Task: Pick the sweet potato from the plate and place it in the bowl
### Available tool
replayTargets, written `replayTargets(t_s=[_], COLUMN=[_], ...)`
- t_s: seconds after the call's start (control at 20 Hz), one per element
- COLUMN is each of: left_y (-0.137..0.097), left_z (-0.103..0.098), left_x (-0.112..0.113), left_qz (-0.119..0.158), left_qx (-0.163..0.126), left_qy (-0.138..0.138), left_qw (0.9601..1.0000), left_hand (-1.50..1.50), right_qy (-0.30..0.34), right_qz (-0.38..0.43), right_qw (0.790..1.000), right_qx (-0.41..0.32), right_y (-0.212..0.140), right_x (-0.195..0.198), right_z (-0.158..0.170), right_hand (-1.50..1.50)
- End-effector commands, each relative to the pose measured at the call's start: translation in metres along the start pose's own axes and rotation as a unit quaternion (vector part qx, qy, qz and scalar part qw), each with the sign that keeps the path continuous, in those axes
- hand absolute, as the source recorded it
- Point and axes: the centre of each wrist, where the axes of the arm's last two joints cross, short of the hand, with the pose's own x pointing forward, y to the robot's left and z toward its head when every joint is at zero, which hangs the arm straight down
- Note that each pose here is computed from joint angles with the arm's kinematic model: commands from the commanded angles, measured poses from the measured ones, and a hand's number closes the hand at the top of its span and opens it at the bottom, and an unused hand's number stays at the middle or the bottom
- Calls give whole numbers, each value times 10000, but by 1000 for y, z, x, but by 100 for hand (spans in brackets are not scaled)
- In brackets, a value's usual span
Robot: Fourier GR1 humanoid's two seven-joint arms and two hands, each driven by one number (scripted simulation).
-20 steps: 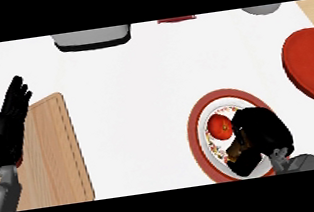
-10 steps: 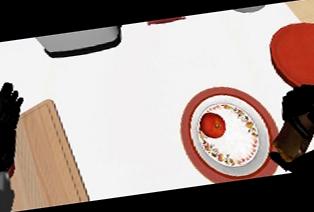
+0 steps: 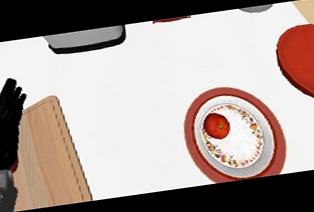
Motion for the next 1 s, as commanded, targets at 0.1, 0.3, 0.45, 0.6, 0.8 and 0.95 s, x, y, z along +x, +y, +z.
replayTargets(t_s=[0.1, 0.3, 0.45, 0.6, 0.8, 0.95], left_y=[-5, -13, -12, -24, -15, -5], left_z=[-7, -11, -20, -2, -9, -9], left_x=[-8, -18, 5, -7, 7, 4], left_qz=[44, 85, 50, 28, 8, 82], left_qx=[-59, -175, -222, -223, -250, -246], left_qy=[-110, -41, -71, -20, -102, -165], left_qw=[9999, 9998, 9997, 9997, 9996, 9995], left_hand=[0, 0, 0, 0, 0, 0], right_qy=[246, 236, 410, 493, 522, 442], right_qz=[-455, -696, -709, -688, -706, -592], right_qw=[9986, 9972, 9966, 9964, 9961, 9973], right_qx=[-65, -97, -9, -60, -7, -24], right_y=[-18, -18, -9, 31, 16, 38], right_x=[-46, -70, -105, -120, -139, -157], right_z=[-15, -45, -55, -70, -92, -87], right_hand=[150, 150, 150, 150, 150, 150])
